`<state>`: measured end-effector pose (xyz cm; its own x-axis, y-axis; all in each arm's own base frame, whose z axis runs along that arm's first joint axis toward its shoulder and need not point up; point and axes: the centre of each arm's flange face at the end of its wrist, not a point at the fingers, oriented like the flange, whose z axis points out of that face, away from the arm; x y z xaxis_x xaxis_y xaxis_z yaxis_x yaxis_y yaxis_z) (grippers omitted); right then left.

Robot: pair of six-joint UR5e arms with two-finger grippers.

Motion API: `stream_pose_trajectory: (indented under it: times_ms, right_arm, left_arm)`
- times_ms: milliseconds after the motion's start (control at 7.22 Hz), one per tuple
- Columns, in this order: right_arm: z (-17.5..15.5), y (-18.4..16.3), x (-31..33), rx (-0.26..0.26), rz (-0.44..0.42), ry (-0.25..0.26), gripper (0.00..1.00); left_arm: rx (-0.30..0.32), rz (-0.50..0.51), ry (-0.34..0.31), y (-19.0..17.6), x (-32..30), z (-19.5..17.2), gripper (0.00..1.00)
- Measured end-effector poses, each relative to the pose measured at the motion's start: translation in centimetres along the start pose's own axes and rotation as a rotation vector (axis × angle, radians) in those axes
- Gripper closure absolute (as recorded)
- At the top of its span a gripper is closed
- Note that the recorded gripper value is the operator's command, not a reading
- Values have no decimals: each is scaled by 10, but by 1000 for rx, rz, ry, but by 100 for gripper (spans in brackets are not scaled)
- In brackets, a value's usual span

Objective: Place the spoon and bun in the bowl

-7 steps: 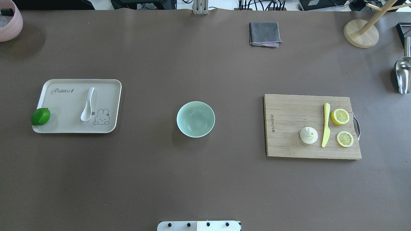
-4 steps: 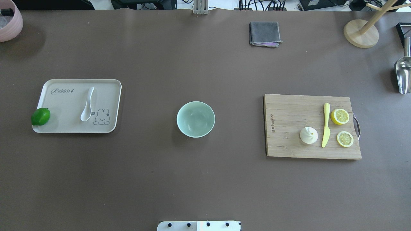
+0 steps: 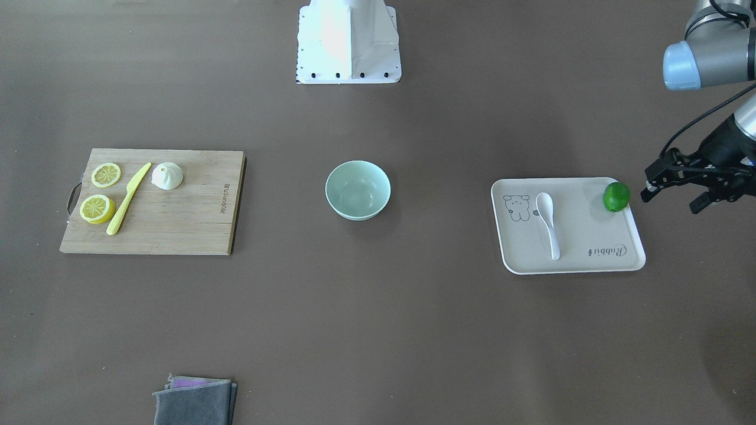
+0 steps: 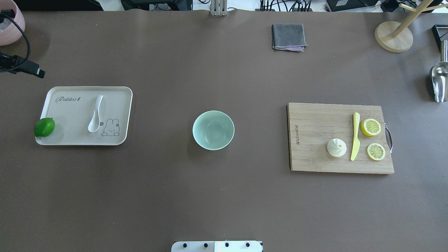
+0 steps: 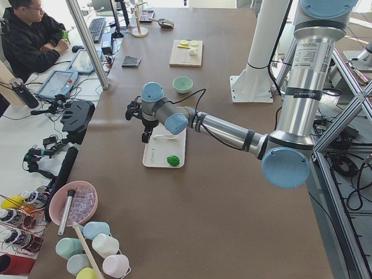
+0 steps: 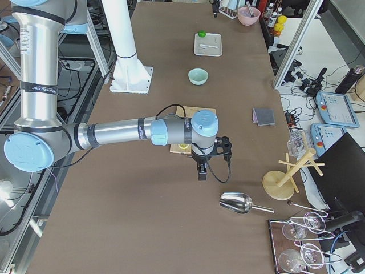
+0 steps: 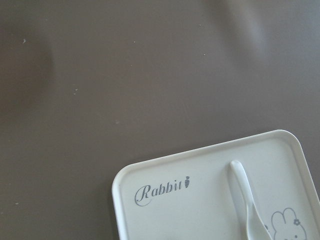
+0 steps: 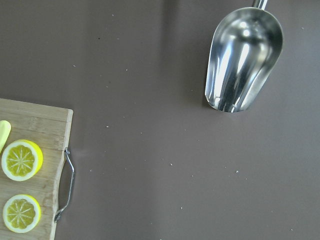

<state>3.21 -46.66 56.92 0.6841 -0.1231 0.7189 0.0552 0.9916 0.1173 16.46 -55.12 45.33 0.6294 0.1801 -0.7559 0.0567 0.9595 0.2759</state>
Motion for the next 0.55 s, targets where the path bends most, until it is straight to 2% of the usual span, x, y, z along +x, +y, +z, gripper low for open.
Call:
stream_pose_trajectory:
  times_ms: [138, 554]
  right_arm:
    - [-1, -11, -14, 3, -30, -12, 0]
    - [10, -26, -42, 13, -98, -29, 0]
  left_arm:
    - [8, -51, -25, -1, 25, 19, 2]
    - [11, -95, -59, 13, 73, 60, 2]
